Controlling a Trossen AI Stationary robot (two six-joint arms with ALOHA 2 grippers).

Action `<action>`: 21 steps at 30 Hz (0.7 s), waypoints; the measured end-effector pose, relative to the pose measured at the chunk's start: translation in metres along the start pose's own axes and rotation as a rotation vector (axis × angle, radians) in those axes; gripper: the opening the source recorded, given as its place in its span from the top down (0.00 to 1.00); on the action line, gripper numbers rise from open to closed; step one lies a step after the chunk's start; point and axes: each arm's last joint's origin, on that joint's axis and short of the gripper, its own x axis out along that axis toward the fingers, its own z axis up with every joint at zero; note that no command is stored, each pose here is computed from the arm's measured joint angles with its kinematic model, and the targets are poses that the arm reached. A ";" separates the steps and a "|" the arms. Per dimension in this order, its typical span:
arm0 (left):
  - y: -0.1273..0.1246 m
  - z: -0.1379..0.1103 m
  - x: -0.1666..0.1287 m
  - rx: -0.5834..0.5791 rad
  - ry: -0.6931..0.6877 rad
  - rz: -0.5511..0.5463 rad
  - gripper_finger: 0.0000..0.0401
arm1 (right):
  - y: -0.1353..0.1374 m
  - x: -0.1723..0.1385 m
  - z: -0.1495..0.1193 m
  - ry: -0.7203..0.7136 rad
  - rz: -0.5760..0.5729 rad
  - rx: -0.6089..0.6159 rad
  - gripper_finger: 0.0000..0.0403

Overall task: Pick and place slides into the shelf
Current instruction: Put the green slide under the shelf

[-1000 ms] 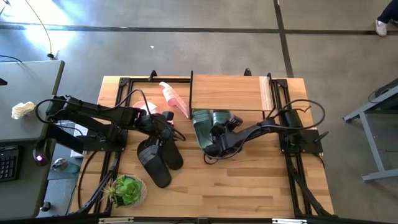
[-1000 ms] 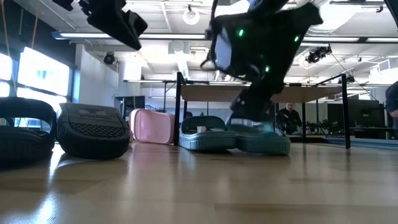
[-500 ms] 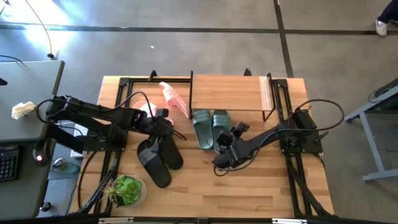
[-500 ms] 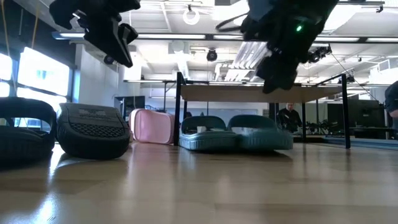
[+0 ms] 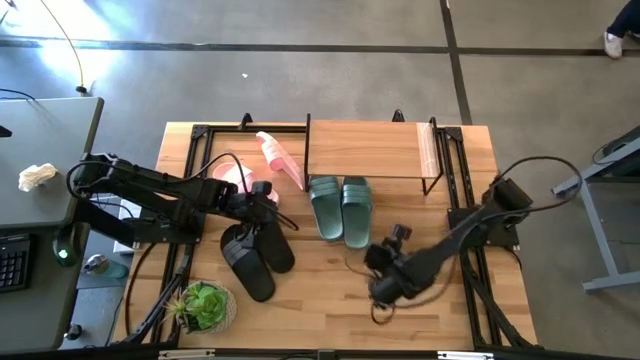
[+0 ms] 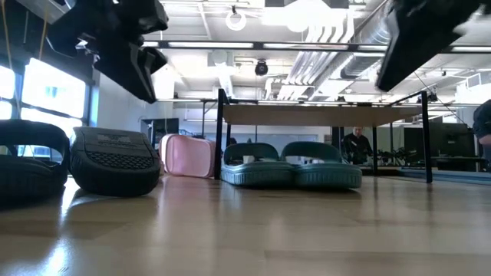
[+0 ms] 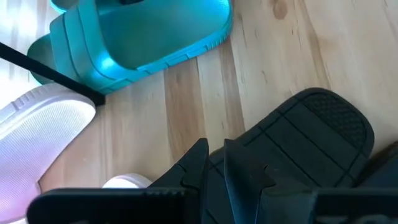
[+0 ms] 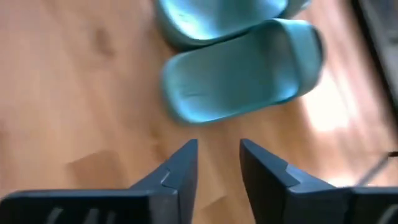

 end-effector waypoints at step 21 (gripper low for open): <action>-0.002 0.005 0.000 0.020 -0.056 -0.085 0.90 | 0.014 0.064 -0.054 -0.163 0.320 0.315 1.00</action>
